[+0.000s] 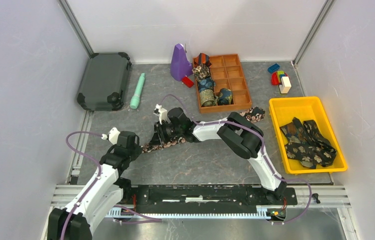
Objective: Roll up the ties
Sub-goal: Roll the tie at the center of the board.
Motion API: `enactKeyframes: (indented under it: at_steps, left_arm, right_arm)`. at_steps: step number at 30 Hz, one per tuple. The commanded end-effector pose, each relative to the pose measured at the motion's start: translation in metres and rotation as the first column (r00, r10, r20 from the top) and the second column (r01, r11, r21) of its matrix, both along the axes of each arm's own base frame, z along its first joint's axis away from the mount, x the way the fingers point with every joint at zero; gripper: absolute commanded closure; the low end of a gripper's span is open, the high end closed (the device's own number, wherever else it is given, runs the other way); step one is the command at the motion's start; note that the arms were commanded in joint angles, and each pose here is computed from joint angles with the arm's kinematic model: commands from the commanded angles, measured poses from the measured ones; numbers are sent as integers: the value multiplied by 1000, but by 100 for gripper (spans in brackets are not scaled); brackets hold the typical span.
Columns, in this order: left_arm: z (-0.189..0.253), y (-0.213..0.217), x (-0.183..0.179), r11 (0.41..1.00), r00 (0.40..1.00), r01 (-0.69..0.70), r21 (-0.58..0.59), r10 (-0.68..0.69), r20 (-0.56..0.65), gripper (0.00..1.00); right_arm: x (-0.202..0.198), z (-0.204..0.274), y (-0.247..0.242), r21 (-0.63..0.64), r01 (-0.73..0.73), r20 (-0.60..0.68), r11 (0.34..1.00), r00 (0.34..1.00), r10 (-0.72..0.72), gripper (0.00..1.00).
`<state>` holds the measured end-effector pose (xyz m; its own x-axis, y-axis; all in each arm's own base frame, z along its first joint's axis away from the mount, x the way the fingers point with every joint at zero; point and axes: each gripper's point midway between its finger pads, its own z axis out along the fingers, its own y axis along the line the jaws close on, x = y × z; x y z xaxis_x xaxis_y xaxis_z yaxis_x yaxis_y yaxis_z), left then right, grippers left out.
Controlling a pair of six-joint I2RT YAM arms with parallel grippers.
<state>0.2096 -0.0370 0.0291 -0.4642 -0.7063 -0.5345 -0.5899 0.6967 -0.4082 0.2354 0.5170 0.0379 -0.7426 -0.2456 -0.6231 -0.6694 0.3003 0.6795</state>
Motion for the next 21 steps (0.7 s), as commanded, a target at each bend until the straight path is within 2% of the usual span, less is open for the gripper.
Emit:
enactKeyframes:
  at_steps: [1,21]
  left_arm:
    - [14,9,5,998,1000,1,61,-2,14,98]
    - [42,13,5,993,998,42,113,-46,37,98]
  right_arm:
    - [2,58,16,97,-21,87,995,996,12,72]
    - [-16,17,39,17,-46,47,999,998,46,75]
